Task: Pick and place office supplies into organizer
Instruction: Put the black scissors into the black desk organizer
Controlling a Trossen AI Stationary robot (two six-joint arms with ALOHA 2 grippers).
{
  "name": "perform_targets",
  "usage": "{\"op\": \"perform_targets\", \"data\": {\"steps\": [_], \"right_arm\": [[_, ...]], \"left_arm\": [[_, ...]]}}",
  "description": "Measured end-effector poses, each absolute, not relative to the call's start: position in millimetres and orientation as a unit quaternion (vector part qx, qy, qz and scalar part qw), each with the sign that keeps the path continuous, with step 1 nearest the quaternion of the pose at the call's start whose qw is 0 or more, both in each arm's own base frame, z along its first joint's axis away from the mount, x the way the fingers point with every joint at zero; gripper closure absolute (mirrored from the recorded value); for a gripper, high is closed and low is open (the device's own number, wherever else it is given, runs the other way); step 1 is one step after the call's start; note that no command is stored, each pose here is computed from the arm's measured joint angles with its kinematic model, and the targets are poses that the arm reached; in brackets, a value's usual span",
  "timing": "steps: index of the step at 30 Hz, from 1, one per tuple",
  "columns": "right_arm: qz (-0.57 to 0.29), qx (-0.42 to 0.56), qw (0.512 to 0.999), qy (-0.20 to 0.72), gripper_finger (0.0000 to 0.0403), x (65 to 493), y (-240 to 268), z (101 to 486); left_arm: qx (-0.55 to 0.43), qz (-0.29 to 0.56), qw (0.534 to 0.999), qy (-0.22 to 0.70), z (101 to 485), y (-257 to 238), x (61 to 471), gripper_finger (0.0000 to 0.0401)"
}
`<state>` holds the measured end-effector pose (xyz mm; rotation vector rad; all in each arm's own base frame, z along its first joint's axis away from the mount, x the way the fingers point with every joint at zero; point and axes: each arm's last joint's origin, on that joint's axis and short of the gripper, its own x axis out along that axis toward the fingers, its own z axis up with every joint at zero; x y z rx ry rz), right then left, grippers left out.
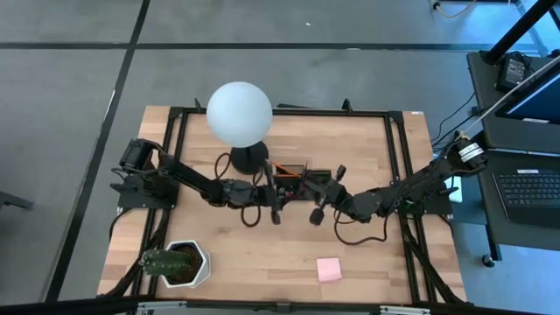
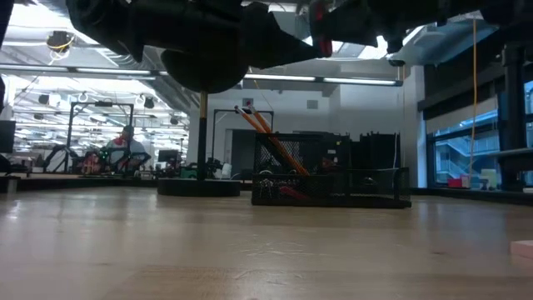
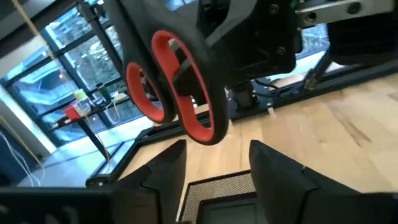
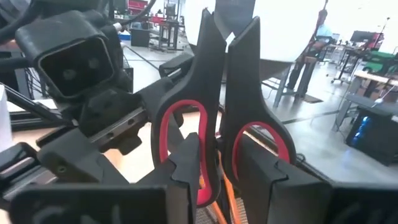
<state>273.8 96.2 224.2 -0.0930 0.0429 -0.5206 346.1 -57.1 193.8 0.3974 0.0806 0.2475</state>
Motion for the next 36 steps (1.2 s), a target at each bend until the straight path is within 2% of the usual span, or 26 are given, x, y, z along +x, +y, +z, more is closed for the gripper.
{"op": "perform_targets", "data": {"steps": [7, 17, 31, 36], "right_arm": [[-0.262, -0.048, 0.964, 0.019, 0.0322, 275.2, 93.6, 225.8], [-0.273, -0.049, 0.961, 0.020, 0.0322, 277.3, 87.3, 225.7], [-0.273, -0.052, 0.960, 0.010, 0.0322, 283.3, 89.9, 218.5], [-0.273, -0.058, 0.960, 0.010, 0.0322, 283.5, 90.0, 218.7]], "left_arm": [[0.172, 0.146, 0.974, 0.024, 197.2, -55.0, 346.0, 0.0212], [0.146, 0.119, 0.982, 0.014, 197.6, -51.2, 347.5, 0.0212], [0.114, 0.149, 0.982, -0.014, 203.4, -41.6, 348.2, 0.0212], [0.111, 0.149, 0.982, -0.014, 203.4, -41.6, 348.2, 0.0226]]}}
